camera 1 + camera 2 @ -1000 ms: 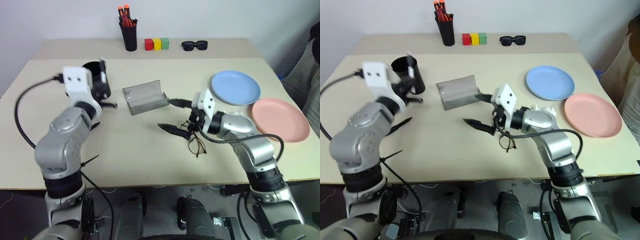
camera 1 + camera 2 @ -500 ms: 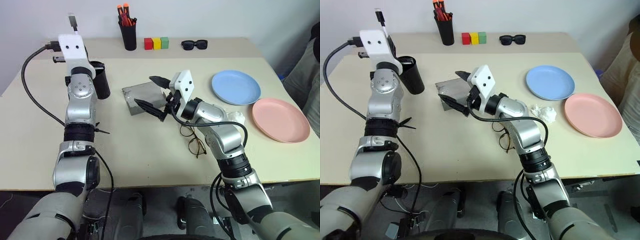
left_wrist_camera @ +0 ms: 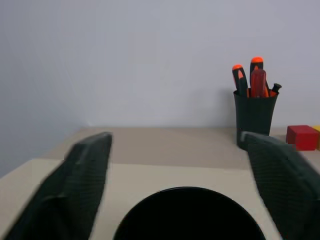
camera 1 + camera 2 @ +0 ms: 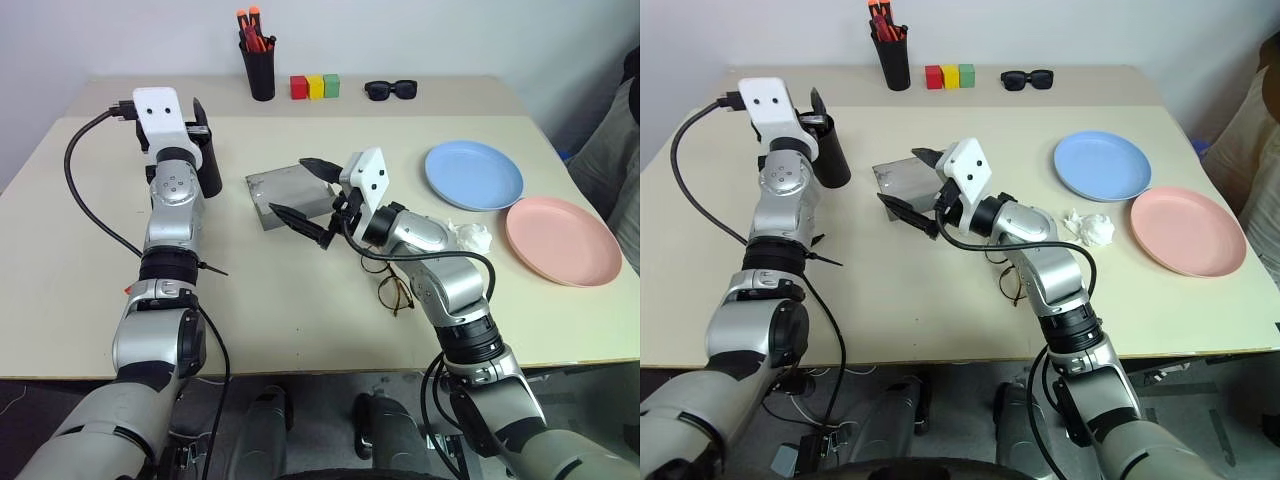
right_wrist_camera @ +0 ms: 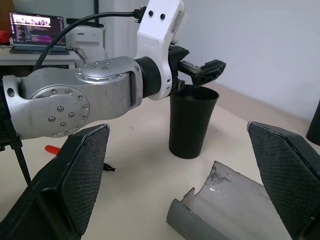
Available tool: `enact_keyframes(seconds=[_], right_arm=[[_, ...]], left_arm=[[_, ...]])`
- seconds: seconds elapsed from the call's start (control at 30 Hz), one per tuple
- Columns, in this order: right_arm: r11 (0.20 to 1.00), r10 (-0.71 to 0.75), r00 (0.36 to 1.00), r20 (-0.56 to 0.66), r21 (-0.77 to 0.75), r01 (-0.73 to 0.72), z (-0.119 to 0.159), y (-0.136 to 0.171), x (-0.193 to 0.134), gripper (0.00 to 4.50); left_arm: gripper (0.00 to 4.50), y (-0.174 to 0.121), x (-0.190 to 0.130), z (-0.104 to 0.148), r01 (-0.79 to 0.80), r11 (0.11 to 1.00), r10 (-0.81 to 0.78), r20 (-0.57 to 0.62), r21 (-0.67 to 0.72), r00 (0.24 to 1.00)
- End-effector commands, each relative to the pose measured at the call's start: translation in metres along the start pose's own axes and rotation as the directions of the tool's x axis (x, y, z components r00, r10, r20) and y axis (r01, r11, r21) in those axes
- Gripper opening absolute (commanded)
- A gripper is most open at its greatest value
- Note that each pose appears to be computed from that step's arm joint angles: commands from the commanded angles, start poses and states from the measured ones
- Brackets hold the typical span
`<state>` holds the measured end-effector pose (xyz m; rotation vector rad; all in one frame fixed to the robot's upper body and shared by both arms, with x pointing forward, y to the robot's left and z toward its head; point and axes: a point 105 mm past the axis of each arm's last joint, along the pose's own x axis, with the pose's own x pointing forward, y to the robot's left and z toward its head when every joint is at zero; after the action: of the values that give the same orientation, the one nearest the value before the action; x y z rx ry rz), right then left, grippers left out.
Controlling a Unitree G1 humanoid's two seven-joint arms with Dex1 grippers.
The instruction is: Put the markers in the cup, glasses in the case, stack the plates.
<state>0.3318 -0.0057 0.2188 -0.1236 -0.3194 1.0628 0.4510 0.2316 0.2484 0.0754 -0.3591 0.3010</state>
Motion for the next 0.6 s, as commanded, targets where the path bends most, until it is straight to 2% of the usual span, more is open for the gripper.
enact_keyframes(seconds=[0.03,0.1,0.2,0.23,0.33,0.43,0.57,0.6], right_arm=[[0.999,0.031,0.998,0.052,-0.032,-0.029,0.016,0.006,0.004,4.50],[0.998,0.039,0.998,0.045,-0.041,-0.037,0.016,0.006,0.002,4.50],[0.993,0.102,0.995,-0.001,-0.052,-0.102,0.014,0.007,-0.008,4.50],[0.988,0.141,0.989,-0.033,-0.063,-0.143,0.011,0.009,-0.015,4.50],[0.974,0.204,0.974,-0.103,-0.078,-0.212,0.004,0.011,-0.030,4.50],[0.963,0.241,0.951,-0.196,-0.077,-0.260,-0.006,0.006,-0.052,4.50],[0.960,0.245,0.940,-0.239,-0.078,-0.270,-0.011,0.001,-0.061,4.50],[0.958,0.250,0.936,-0.249,-0.075,-0.276,-0.011,0.001,-0.063,4.50]], left_arm=[[4.09,0.015,0.004,0.030,-0.034,0.996,0.040,0.071,-0.081,0.997],[4.09,0.026,0.001,0.034,-0.001,0.992,0.008,0.051,-0.123,0.999],[4.09,0.029,-0.017,0.035,0.224,0.961,-0.232,-0.029,-0.164,0.972],[4.30,0.035,-0.026,0.035,0.262,0.950,-0.276,-0.063,-0.170,0.959],[4.30,0.051,-0.046,0.031,0.317,0.935,-0.342,-0.168,-0.160,0.924],[4.30,0.077,-0.090,-0.002,0.419,0.907,-0.392,-0.464,-0.048,0.794],[4.30,0.093,-0.121,-0.026,0.448,0.892,-0.364,-0.669,-0.052,0.648],[4.30,0.097,-0.130,-0.035,0.459,0.887,-0.347,-0.730,-0.052,0.588]])
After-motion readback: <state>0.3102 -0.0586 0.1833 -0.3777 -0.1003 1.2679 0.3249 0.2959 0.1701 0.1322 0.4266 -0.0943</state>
